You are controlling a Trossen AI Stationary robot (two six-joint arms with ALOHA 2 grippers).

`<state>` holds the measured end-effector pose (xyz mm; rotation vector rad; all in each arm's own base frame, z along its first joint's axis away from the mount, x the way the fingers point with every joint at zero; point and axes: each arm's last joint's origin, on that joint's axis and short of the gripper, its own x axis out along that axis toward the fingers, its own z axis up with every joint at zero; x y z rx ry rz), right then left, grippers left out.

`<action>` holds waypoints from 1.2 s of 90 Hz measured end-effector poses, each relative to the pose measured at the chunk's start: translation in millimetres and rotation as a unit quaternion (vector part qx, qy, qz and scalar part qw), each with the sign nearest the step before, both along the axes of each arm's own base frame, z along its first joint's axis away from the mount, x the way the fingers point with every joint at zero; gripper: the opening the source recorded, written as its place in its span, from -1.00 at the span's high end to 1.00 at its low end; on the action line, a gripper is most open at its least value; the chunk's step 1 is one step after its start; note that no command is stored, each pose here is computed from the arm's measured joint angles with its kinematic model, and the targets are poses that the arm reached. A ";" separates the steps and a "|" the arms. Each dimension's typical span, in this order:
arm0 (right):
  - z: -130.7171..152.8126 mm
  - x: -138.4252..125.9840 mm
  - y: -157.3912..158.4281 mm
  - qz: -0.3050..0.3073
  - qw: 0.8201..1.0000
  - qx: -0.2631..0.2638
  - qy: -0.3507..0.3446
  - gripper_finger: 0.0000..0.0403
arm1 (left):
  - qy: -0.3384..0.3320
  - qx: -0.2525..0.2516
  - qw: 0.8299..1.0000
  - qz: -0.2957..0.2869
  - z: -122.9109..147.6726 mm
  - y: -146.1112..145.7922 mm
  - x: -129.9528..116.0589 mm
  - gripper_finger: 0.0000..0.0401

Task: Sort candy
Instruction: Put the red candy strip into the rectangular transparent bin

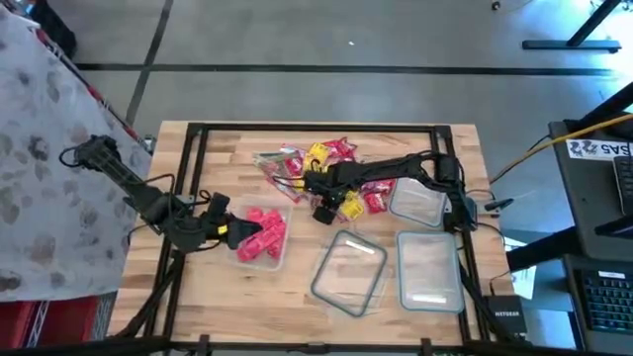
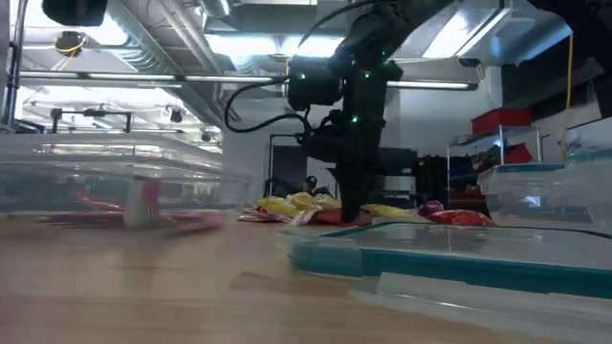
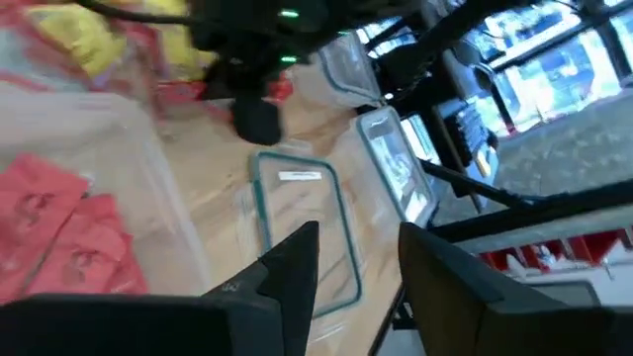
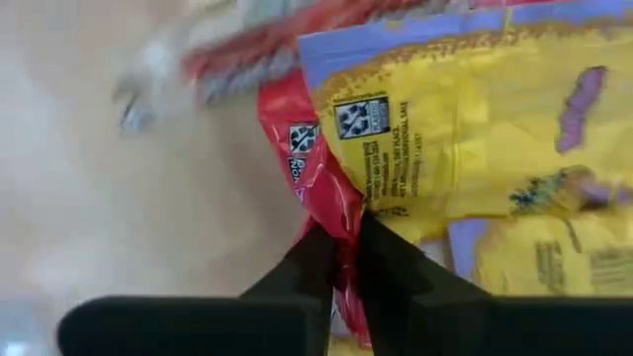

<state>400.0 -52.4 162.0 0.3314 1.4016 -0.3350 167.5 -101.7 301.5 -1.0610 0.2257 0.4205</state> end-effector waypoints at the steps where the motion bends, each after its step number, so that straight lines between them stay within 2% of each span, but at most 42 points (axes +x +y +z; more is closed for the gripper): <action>1: 3.4 0.1 0.1 0.002 1.000 0.001 -0.001 0.92 | 0.001 -0.003 1.000 0.004 -0.2 0.8 -0.9 0.39; 9: 32.1 -2.4 0.9 0.023 1.000 0.009 -0.004 0.97 | 0.006 -0.010 1.000 0.021 -0.5 5.7 -6.7 0.39; 23: 62.4 -2.2 0.2 0.049 0.999 0.009 0.011 0.98 | 0.011 -0.007 1.000 0.023 1.3 11.0 -13.6 0.39; 36: 83.7 5.0 0.3 0.055 0.998 0.019 -0.033 0.98 | 0.012 -0.004 1.000 0.021 2.2 12.5 -15.6 0.39; 51: 68.8 13.6 8.0 0.054 0.995 0.035 -0.075 0.98 | 0.015 0.002 1.000 0.019 1.8 12.7 -15.8 0.39; 64: 41.1 10.8 19.0 0.049 0.995 0.040 -0.071 0.98 | 0.020 0.006 1.000 0.020 0.7 12.8 -16.0 0.39; 74: 23.3 7.4 26.5 0.036 0.997 0.023 -0.068 0.93 | 0.022 0.008 1.000 0.020 0.2 12.6 -15.7 0.39; 88: 10.3 4.1 33.5 0.030 0.997 0.022 -0.067 0.62 | 0.021 0.007 1.000 0.022 0.3 12.7 -15.7 0.39; 108: 10.9 6.0 32.1 0.027 0.996 0.025 -0.077 0.14 | 0.020 0.004 1.000 0.023 0.4 12.7 -15.7 0.39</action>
